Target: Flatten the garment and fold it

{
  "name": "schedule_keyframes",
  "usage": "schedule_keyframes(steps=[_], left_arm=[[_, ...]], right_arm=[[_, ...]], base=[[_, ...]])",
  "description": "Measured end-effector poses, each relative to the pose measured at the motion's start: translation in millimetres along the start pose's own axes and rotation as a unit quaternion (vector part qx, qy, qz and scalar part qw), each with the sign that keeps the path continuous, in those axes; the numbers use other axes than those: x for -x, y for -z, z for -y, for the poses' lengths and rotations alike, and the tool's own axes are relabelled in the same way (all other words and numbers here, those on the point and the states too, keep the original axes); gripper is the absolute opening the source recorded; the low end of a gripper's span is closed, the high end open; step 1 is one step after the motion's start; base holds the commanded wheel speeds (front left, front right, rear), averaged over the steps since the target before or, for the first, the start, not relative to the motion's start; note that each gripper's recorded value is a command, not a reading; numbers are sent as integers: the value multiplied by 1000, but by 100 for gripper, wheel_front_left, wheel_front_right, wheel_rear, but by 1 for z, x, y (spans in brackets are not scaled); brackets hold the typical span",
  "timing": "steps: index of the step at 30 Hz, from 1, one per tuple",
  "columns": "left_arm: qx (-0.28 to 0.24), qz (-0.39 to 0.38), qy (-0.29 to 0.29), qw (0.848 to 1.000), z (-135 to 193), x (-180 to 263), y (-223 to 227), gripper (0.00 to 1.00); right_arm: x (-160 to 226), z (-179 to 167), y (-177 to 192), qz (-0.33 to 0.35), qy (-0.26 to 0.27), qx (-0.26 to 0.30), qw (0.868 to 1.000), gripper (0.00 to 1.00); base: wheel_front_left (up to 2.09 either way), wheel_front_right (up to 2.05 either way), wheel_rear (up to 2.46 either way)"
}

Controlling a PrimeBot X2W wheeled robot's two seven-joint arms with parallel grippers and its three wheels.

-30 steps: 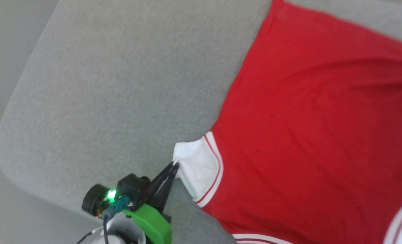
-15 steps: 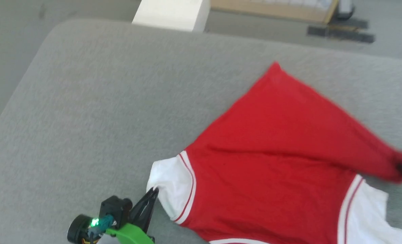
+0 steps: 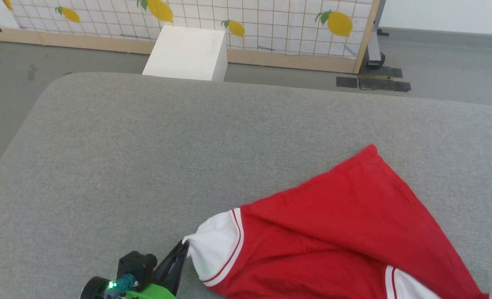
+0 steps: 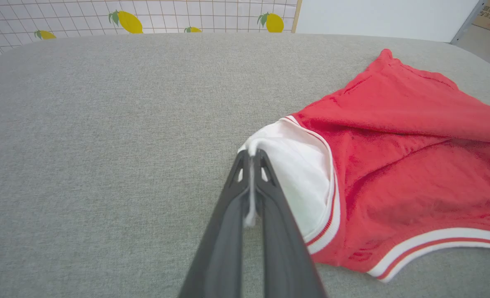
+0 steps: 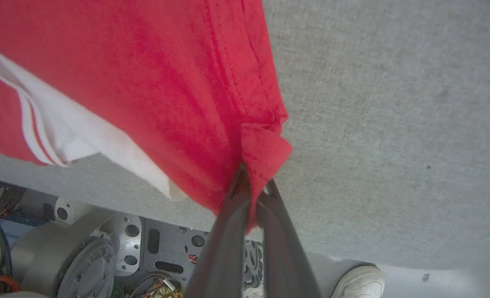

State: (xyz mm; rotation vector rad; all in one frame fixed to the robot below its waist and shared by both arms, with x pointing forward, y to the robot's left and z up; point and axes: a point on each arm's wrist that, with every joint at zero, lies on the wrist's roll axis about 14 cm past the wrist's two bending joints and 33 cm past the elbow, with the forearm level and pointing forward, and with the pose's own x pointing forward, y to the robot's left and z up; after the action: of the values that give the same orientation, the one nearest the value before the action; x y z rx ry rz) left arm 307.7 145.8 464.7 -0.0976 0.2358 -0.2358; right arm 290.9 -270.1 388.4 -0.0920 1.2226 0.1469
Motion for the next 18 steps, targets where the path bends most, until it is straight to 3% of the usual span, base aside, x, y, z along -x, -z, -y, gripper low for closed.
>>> schedule_keyframes(steps=[8,9,10,14,18], left_arm=[[4,1,1,1000,4,0,0,0],[5,1,1,1000,4,0,0,0],[5,1,1,1000,4,-1,0,0],[6,4,1,1000,4,-3,-1,0],[4,7,3,1000,5,-7,-4,0]], right_arm=[[0,-11,1,11,-1,-8,1000,0],[0,-12,-1,14,-2,-5,1000,46],[1,-12,-5,18,-1,-1,1000,100],[7,-12,-29,48,1,11,999,100],[20,-23,-82,111,-11,34,993,100]], base=[[0,0,0],[0,0,0],[0,0,0],[0,0,0],[0,0,0]])
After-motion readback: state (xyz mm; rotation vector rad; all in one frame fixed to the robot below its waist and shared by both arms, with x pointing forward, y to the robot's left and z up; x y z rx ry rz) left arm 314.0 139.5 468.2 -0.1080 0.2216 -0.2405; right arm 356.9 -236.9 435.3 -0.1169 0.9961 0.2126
